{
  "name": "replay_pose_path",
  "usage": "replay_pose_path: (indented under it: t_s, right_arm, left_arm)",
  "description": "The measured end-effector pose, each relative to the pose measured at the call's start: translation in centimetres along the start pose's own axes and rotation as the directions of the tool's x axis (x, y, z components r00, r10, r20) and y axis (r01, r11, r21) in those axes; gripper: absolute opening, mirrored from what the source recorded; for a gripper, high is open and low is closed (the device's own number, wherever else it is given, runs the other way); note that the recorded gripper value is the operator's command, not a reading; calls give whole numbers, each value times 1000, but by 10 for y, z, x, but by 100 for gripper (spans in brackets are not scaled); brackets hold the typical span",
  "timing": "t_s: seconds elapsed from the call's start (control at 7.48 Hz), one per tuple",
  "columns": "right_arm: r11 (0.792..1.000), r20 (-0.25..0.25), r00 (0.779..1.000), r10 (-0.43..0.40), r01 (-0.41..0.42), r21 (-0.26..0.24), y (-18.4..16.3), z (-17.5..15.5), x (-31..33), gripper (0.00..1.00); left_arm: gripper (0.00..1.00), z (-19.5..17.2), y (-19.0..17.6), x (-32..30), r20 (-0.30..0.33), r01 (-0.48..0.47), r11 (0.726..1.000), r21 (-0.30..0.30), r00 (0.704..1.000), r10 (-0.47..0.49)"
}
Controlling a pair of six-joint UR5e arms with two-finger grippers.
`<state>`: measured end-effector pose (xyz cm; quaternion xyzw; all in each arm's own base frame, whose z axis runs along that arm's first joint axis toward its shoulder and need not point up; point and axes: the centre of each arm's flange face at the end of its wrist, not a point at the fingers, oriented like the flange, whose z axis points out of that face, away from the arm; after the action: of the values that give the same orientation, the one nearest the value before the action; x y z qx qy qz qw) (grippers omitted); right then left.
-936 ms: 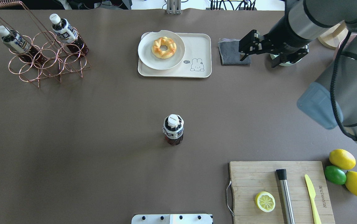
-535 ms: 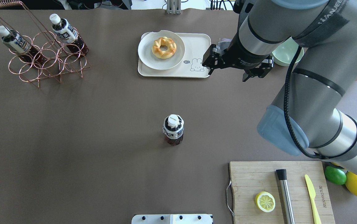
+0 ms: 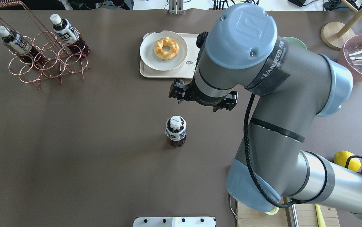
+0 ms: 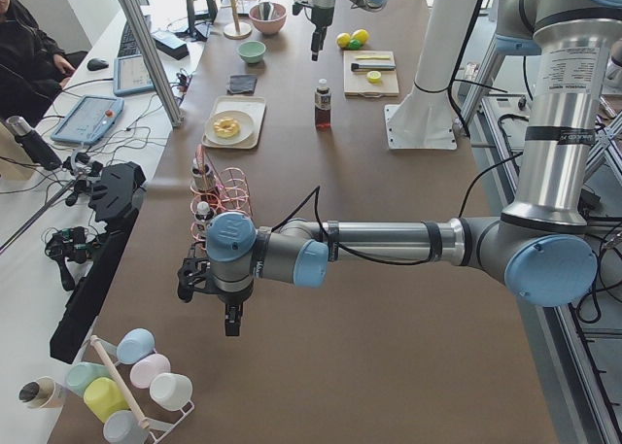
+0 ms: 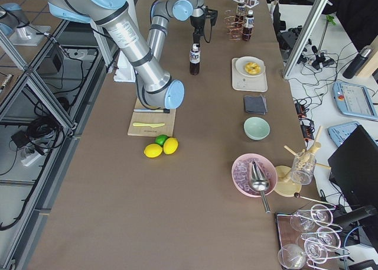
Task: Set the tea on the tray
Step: 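Move the right gripper over the standing tea bottle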
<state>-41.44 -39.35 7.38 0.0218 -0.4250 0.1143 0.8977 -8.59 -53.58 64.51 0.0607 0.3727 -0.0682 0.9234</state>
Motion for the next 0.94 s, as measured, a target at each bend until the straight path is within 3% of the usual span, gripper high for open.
replay_pose_path:
  t_s: [0.4, 0.94]
  right_arm:
    - [1000, -25, 999, -24, 24, 1, 37, 26, -27, 100]
    - [998, -72, 996, -58, 59, 4, 52, 57, -42, 89]
  left_arm:
    - [98, 5, 1, 2, -2, -6, 1000, -7, 1000, 6]
    - [98, 6, 1, 2, 4, -6, 1000, -8, 1000, 6]
